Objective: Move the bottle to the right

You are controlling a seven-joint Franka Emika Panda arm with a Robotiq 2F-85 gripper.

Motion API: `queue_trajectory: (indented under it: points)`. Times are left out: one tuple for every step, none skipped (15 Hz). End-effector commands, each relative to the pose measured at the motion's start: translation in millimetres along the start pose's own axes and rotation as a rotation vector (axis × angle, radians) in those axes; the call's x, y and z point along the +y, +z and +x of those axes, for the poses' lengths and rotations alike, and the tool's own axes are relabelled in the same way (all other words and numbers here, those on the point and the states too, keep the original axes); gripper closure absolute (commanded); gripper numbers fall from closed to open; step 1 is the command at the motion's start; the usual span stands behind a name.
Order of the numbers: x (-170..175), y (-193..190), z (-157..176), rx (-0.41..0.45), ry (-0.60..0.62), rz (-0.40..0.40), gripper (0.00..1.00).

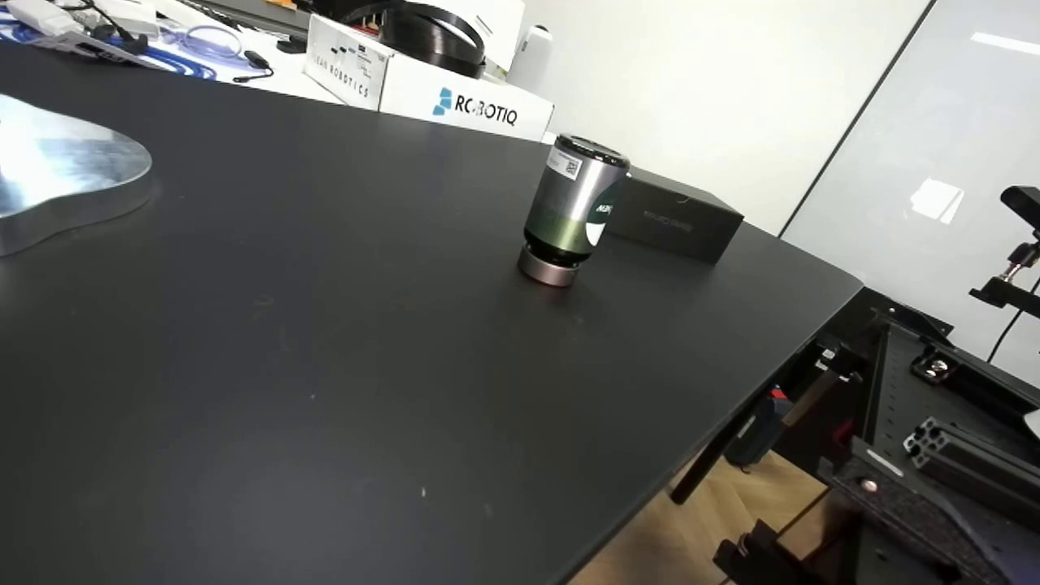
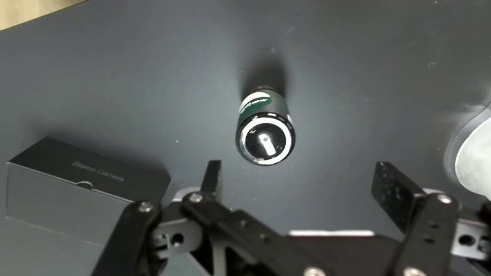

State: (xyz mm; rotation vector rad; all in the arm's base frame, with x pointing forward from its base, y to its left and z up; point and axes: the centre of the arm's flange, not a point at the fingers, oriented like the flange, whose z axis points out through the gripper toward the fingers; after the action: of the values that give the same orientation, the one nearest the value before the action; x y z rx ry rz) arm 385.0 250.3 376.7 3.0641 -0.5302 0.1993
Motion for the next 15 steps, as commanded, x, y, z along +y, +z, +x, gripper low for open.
queue_trajectory:
  points:
    - [-35, 43, 15, -0.027, 0.022, 0.058, 0.00]
    - [-39, 56, 18, -0.023, 0.020, 0.060, 0.00]
    - [-41, 66, 20, -0.026, 0.016, 0.059, 0.00]
    - [-41, 75, 24, -0.033, 0.015, 0.056, 0.00]
    - [-40, 84, 27, -0.043, 0.012, 0.049, 0.00]
    - [-38, 93, 31, -0.050, 0.016, 0.035, 0.00]
    - [-36, 101, 34, -0.059, 0.013, 0.022, 0.00]
    - [-32, 109, 37, -0.070, 0.011, 0.005, 0.00]
    - [-29, 116, 40, -0.078, 0.018, -0.010, 0.00]
    - [-26, 121, 43, -0.079, 0.019, -0.026, 0.00]
    - [-23, 126, 46, -0.083, 0.021, -0.034, 0.00]
    - [-20, 131, 48, -0.085, 0.025, -0.042, 0.00]
    - [-18, 135, 50, -0.088, 0.026, -0.051, 0.00]
    - [-16, 139, 51, -0.095, 0.031, -0.056, 0.00]
    - [-14, 143, 51, -0.099, 0.034, -0.063, 0.00]
